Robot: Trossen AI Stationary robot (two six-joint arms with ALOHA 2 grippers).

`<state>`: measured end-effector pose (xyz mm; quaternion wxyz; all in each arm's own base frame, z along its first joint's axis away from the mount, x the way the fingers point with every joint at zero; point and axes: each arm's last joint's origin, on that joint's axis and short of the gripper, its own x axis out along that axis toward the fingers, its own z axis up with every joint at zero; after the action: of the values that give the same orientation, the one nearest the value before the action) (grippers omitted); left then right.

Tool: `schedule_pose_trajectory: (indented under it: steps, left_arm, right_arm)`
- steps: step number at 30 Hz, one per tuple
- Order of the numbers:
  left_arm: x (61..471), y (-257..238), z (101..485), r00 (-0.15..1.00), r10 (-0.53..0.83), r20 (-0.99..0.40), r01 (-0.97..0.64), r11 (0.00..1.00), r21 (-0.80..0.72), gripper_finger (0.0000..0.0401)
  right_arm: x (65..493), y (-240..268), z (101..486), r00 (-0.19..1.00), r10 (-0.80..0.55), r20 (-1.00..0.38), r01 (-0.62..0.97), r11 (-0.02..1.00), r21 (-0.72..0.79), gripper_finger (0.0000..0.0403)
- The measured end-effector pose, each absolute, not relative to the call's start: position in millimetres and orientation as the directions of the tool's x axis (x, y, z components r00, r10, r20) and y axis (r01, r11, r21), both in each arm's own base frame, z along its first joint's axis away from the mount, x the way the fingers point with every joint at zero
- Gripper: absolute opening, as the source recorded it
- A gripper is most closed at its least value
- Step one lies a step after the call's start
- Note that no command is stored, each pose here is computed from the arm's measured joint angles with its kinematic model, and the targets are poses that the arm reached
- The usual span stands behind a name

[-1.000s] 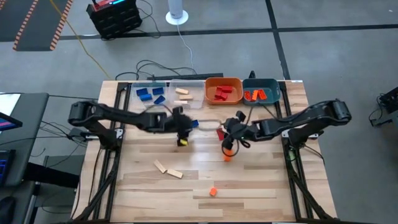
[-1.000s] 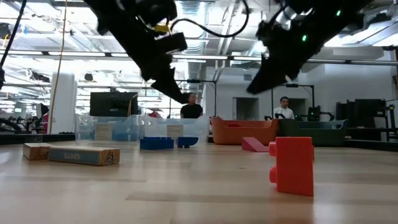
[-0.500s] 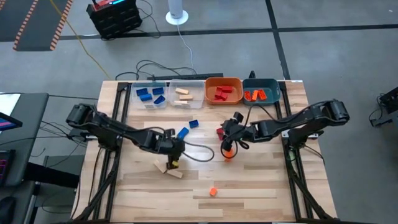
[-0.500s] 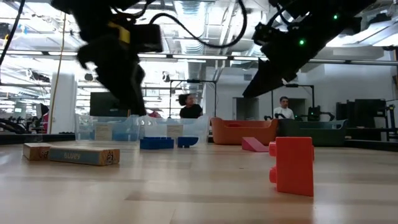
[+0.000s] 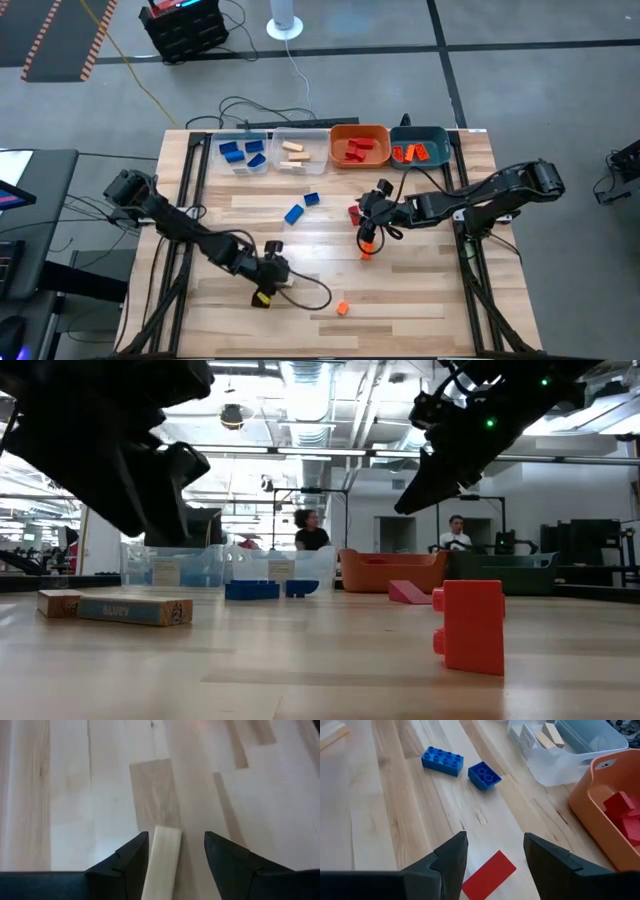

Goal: Sort blocks
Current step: Put the brown block into the right transparent bin

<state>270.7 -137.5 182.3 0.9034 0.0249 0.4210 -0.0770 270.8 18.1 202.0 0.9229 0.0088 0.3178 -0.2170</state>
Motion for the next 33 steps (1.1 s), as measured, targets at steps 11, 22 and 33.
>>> schedule_pose_trajectory:
  steps: [11,22,33]
  left_arm:
    - [252,-136,148,0.759,-0.077,-0.646,0.151,0.987,0.059,0.0187]
    - [232,-127,125,0.808,-0.116,-0.577,0.181,0.982,0.057,0.0187]
    - [234,-127,102,0.765,-0.109,-0.635,0.194,0.979,0.067,0.0187]
  right_arm:
    - [271,20,202,0.71,-0.389,-0.587,0.4,0.909,-0.119,0.0226]
    - [271,22,202,0.713,-0.385,-0.587,0.394,0.911,-0.119,0.0226]
    - [271,22,202,0.713,-0.385,-0.586,0.394,0.911,-0.118,0.0226]
